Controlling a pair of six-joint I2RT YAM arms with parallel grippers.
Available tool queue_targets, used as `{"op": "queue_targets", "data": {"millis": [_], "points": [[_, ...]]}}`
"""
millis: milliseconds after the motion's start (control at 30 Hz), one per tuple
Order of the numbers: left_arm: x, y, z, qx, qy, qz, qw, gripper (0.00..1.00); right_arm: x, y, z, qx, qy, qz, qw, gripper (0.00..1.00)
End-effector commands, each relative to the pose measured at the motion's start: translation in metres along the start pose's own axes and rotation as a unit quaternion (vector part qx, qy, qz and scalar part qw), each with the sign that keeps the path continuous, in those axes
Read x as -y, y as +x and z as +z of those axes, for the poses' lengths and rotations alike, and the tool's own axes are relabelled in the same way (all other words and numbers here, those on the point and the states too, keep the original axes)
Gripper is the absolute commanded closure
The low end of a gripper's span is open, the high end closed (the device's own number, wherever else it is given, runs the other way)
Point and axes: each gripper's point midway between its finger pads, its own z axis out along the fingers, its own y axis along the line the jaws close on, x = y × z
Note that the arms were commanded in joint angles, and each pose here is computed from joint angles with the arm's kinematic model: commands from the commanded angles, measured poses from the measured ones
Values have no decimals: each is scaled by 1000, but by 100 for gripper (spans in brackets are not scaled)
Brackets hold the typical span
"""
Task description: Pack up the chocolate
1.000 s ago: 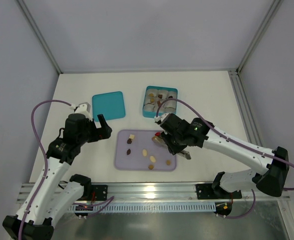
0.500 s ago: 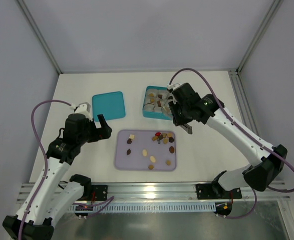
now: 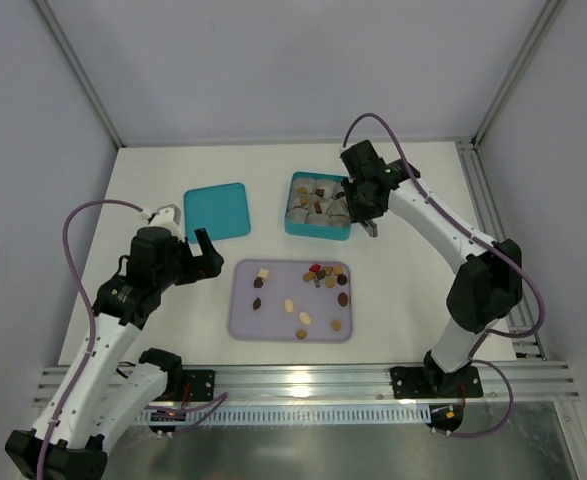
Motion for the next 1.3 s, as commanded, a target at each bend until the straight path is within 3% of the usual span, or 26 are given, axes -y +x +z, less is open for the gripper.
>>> {"op": "queue_targets", "data": {"millis": [0, 533, 1033, 1267], "points": [[1, -4, 0, 6, 0, -2, 1000, 0, 2, -39, -8, 59, 1, 5, 998, 78], [1, -3, 0, 5, 0, -2, 1000, 0, -5, -22, 24, 20, -5, -1, 1000, 77], [2, -4, 0, 8, 1, -1, 1000, 0, -6, -20, 20, 18, -11, -5, 1000, 61], [1, -4, -1, 7, 0, -2, 1000, 0, -7, -25, 10, 26, -17, -6, 1000, 60]]}}
